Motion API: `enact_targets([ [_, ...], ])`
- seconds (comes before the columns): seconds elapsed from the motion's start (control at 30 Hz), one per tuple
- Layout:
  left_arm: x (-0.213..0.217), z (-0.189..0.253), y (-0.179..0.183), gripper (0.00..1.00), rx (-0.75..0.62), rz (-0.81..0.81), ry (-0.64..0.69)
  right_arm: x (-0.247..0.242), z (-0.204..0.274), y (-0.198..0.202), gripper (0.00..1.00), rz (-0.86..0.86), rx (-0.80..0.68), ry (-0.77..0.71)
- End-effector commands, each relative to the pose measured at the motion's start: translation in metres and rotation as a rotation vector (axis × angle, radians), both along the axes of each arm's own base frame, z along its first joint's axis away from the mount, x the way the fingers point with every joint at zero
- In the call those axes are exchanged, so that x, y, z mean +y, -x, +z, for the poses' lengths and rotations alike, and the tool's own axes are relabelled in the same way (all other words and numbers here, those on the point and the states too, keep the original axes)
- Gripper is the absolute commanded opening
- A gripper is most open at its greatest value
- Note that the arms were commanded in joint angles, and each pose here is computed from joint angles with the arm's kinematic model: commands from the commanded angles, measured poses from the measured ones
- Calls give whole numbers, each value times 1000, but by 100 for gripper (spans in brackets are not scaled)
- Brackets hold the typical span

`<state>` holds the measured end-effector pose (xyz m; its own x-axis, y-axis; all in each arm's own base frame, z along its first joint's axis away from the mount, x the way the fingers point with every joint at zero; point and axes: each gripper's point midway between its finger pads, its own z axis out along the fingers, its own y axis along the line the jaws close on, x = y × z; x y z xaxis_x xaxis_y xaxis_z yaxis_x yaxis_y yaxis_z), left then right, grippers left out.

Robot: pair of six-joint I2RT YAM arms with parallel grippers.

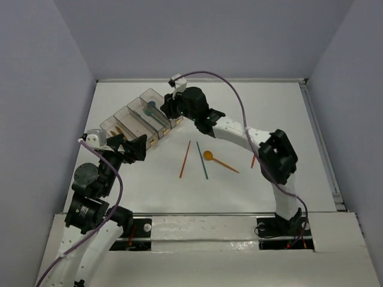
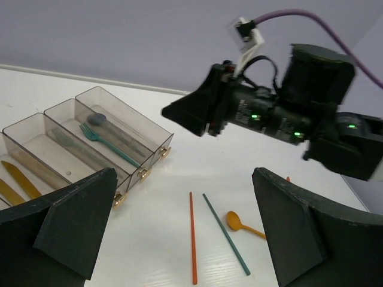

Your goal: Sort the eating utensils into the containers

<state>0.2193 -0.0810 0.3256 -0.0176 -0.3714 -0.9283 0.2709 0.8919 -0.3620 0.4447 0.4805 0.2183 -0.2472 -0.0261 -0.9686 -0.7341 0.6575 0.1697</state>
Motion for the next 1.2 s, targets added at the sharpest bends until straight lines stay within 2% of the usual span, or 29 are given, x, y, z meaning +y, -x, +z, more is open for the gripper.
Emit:
enact_targets([
  [0.0, -1, 23, 3, 99, -71, -13, 18, -78, 16, 33, 39, -117, 76, 31],
  [0.07, 0, 24, 4, 99, -78, -14, 19, -125, -19, 57, 38, -194, 209, 121],
  [0.1, 0, 25, 5, 99, -81, -14, 20, -130, -30, 63, 38, -200, 252, 150],
  [0.23, 0, 28, 8, 99, -93, -17, 22, -199, -78, 124, 39, -276, 481, 324],
  [0.47, 1, 30, 12, 99, -104, -20, 28, -264, -133, 178, 45, -345, 658, 538],
  [0.57, 2, 31, 14, 99, -111, -20, 31, -269, -152, 185, 50, -313, 693, 593],
  [0.83, -1, 31, 15, 99, -111, -31, 34, -272, -180, 173, 57, -295, 696, 687],
  [1.07, -2, 29, 13, 99, -104, -34, 31, -264, -191, 158, 57, -286, 682, 718],
  [1.17, -1, 29, 13, 99, -102, -31, 31, -265, -196, 151, 47, -283, 692, 719],
])
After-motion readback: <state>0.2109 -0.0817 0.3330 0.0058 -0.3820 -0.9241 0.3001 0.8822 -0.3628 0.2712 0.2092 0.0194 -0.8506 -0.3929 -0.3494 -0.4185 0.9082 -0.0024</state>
